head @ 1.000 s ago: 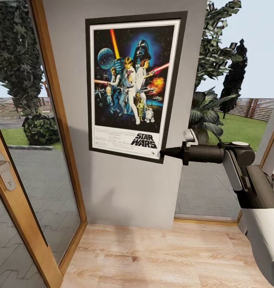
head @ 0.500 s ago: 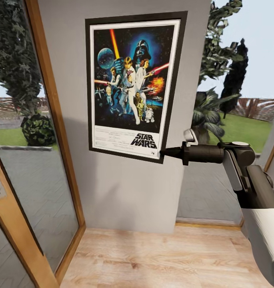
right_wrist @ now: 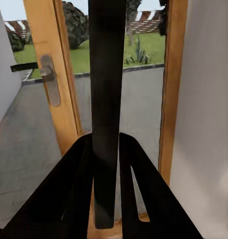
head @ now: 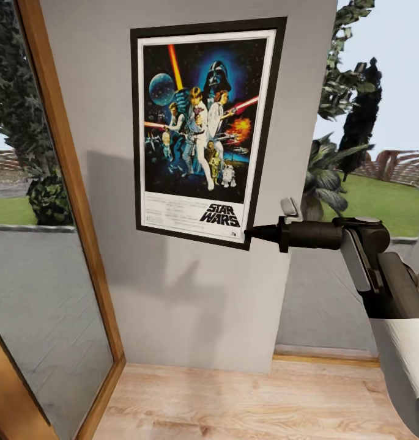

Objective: Pick up the poster from the kitchen countertop and hang it on one of the wall nails in the kitchen.

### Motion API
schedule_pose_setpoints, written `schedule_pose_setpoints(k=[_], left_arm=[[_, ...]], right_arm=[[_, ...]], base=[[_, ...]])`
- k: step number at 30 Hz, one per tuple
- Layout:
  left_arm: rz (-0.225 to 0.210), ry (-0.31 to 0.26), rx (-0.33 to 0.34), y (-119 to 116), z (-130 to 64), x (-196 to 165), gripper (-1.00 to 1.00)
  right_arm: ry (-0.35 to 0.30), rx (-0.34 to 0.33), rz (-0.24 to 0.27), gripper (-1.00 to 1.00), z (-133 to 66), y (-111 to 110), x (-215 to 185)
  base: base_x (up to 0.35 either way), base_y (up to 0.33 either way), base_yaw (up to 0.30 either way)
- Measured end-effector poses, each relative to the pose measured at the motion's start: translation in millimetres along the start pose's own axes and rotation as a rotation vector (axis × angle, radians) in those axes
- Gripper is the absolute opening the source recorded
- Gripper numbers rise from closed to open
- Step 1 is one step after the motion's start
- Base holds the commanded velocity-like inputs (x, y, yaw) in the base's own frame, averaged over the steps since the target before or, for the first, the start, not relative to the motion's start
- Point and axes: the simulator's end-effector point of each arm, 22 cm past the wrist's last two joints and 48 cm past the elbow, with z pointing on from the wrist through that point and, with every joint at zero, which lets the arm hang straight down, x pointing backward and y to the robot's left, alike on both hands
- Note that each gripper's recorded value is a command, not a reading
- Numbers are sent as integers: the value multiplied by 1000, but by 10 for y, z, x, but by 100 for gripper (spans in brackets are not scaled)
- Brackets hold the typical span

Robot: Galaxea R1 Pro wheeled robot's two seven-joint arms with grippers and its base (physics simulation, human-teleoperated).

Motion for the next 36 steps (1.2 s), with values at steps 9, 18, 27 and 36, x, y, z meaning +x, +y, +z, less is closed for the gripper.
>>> schedule_pose_setpoints(k=[9,18,27,36], left_arm=[[0,0,0,0,0,0,100],[0,0,0,0,0,0,100],[0,1,-1,2,3,0,100],[0,1,-1,2,3,0,100]], right_arm=[[-13,-2,-36,-100,1,5,-22],[-17,-1,-46,-100,0,1,-28],[-16,-2,-46,-100,3,-5,-23],[-16,-3,-46,-100,4,-3,-23]], base=[[320,0,0],[320,0,0],[182,0,0],[8,0,0]])
